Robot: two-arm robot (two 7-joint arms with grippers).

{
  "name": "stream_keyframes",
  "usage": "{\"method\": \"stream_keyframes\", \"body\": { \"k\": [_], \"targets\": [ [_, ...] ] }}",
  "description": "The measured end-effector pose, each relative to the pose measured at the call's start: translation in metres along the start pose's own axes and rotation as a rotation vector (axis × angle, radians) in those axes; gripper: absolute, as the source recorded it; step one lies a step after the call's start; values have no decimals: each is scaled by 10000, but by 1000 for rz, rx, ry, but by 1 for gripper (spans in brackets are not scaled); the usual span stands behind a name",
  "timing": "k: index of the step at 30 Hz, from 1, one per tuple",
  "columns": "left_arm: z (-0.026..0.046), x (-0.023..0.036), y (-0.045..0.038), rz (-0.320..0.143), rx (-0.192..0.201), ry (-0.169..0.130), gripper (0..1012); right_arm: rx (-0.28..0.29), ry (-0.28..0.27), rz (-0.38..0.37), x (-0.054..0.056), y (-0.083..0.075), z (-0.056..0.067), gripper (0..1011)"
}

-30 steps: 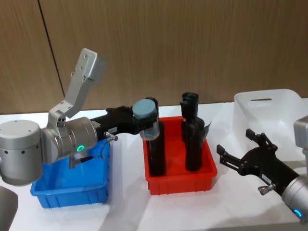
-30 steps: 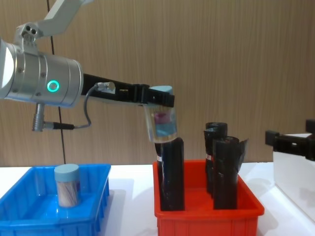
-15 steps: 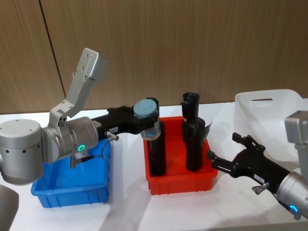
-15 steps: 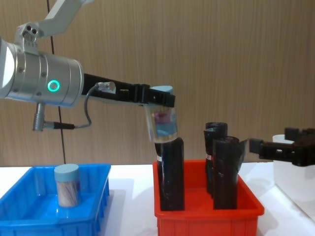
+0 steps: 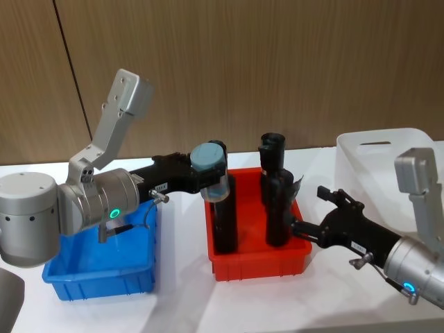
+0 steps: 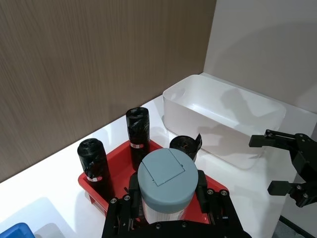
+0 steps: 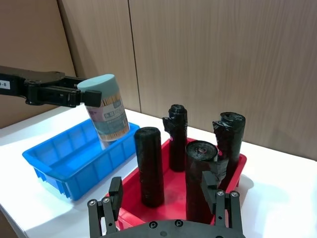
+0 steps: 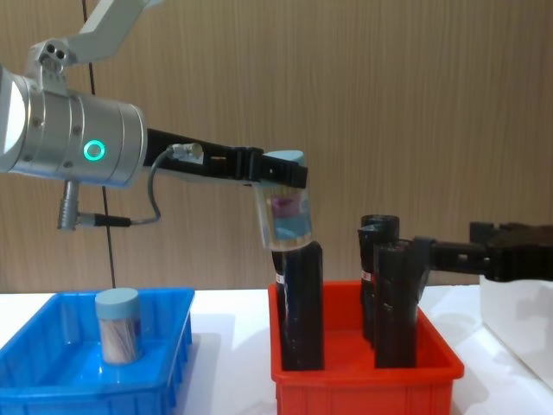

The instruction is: Pick the cotton swabs from the blue box and place them into the white box.

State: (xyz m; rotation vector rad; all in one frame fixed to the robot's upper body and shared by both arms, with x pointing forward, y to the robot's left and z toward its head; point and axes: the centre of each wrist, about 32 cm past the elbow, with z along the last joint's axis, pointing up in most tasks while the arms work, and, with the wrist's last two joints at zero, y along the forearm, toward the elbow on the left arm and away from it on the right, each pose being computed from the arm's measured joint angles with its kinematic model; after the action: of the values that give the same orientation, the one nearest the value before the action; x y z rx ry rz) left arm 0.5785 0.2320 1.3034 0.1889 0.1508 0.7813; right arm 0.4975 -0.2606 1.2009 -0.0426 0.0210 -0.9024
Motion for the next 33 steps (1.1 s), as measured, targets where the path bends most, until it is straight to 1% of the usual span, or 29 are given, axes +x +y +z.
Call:
{"method": "stream_keyframes", "body": {
  "k": [7, 9, 16, 33],
  "targets": [
    [0, 0, 0, 0, 0, 0, 660, -1, 11, 19, 23, 82, 12, 1001],
    [1, 0, 0, 0, 0, 0, 660, -1, 15, 28, 30, 126, 19, 1001],
    [1, 0, 0, 0, 0, 0, 660, -7, 14, 49, 37, 223, 33, 1001],
    [0, 0, 0, 0, 0, 0, 660, -25, 17, 104, -10, 459, 43, 1001]
  ]
}}
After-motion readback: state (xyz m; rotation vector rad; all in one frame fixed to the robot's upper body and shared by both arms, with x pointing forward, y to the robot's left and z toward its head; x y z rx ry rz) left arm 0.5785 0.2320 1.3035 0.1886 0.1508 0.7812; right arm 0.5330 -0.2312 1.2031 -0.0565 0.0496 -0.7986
